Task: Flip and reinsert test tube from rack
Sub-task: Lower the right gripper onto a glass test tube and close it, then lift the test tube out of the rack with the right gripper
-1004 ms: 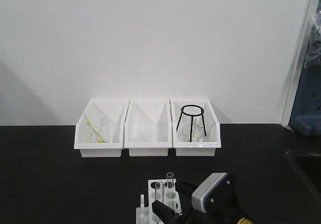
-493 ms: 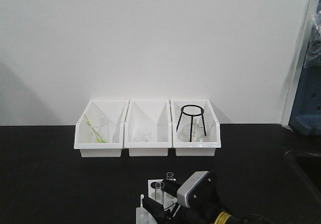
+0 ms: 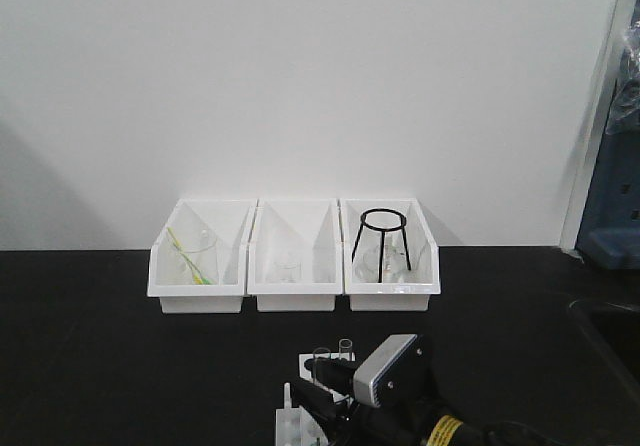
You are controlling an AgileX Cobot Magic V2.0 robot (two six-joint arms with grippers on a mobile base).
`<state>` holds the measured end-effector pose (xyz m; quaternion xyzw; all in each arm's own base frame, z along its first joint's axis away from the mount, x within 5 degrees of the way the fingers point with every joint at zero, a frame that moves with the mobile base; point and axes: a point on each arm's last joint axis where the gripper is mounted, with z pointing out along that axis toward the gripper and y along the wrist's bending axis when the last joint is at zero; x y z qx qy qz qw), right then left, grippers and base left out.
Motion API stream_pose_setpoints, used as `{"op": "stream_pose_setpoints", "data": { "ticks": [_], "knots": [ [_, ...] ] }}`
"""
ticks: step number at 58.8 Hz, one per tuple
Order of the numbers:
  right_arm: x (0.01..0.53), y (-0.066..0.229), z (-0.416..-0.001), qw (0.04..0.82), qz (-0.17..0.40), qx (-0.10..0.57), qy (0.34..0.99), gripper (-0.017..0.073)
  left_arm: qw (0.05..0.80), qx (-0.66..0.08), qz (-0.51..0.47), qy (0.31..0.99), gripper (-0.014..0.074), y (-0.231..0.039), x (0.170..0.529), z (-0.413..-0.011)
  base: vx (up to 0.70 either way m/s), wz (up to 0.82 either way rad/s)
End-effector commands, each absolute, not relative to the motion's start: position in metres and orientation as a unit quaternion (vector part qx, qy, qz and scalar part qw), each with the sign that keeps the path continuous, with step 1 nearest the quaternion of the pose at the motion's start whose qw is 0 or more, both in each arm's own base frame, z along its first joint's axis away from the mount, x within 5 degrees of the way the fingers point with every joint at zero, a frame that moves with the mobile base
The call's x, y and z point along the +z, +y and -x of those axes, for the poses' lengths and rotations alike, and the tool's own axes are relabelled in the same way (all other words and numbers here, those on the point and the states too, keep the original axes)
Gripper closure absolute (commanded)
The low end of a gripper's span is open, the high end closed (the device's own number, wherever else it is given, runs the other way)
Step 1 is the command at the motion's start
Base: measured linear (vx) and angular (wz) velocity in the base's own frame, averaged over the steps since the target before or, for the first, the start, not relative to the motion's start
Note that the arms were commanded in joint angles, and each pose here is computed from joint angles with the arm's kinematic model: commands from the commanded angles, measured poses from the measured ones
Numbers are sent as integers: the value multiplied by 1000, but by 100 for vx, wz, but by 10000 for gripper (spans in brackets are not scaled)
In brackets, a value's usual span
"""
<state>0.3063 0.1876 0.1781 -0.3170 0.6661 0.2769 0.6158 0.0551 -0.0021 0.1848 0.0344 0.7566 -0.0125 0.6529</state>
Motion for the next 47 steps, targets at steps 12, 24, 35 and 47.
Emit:
{"op": "stream_pose_setpoints", "data": {
  "ticks": [12,24,35,47],
  "knots": [
    [316,172,-290,707,254,293,592,574,686,-24,-33,726,599,-3,194,-55,0,0],
    [395,154,-267,746,300,178,567,573,686,-24,-33,726,599,-3,194,-55,0,0],
    [402,146,-252,667,610,-224,365,570,686,-24,-33,726,599,-3,194,-55,0,0],
    [394,145,-249,575,705,-338,240,566,686,-24,-33,726,599,-3,194,-55,0,0]
  ]
}}
